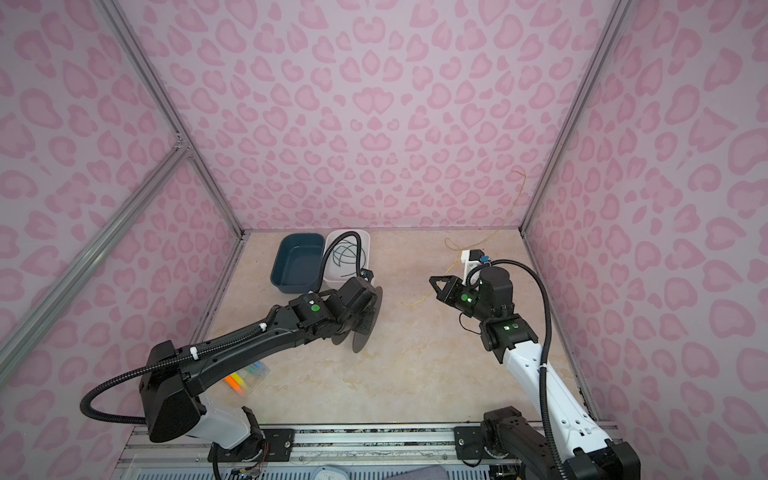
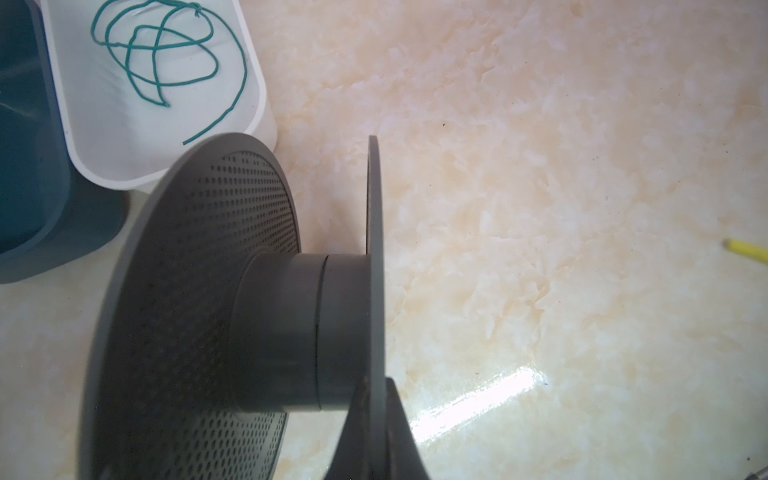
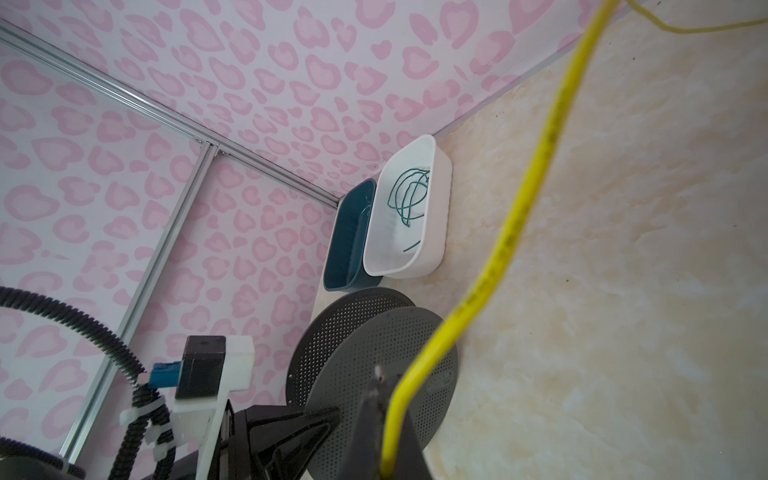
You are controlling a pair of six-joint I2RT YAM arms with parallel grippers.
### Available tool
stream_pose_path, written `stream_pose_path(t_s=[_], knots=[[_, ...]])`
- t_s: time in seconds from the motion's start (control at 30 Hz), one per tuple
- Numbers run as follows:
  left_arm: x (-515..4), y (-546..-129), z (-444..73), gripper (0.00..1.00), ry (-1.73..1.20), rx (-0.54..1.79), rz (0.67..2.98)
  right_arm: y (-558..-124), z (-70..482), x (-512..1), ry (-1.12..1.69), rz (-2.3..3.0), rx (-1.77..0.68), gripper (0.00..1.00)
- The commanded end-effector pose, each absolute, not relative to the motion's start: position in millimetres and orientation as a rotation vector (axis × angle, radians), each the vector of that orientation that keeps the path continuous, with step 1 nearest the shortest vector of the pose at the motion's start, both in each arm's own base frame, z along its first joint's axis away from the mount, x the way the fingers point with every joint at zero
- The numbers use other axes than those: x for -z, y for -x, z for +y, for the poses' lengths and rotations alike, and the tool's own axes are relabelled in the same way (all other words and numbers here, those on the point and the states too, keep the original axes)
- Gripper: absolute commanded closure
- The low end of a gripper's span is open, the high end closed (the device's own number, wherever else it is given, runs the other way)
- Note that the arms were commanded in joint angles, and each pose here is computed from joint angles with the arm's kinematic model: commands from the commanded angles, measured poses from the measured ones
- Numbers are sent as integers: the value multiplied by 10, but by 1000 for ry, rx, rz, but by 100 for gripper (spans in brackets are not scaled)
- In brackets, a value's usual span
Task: Wrap the cables
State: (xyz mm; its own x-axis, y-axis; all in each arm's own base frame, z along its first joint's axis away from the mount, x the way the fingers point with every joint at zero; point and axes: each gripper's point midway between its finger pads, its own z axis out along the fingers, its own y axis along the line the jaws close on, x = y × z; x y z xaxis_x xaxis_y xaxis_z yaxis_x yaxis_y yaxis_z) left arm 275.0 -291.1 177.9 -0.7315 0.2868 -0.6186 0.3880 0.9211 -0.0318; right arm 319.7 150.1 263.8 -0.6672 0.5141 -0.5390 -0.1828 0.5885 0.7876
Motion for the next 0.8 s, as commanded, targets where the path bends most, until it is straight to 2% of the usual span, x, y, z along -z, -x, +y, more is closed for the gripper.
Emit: stream_pose_path(t_s=[0.0, 0.4, 0.47, 0.57, 0.67, 0.77], knots=[[-1716, -2724, -2953, 96, -519, 215, 2440, -3206, 1524, -2664, -244, 2010, -1134, 100], [-1674, -2695, -2956, 95, -528, 225, 2451, -3197, 1526, -2672, -244, 2008, -1138, 100], [-1692, -2693, -2943, 87, -530, 223, 2446, -3192, 1526, -2667, -244, 2011, -1137, 100], [-1742, -2690, -2923, 70, -536, 222, 2435, -3189, 1533, -2663, -245, 2013, -1143, 100], [-1867, -2695, -2895, 46, -539, 220, 2412, -3186, 1548, -2665, -241, 2013, -1148, 100], [-2152, -2659, -2943, 37, -550, 296, 2370, -3184, 1585, -2673, -224, 2011, -1152, 100]])
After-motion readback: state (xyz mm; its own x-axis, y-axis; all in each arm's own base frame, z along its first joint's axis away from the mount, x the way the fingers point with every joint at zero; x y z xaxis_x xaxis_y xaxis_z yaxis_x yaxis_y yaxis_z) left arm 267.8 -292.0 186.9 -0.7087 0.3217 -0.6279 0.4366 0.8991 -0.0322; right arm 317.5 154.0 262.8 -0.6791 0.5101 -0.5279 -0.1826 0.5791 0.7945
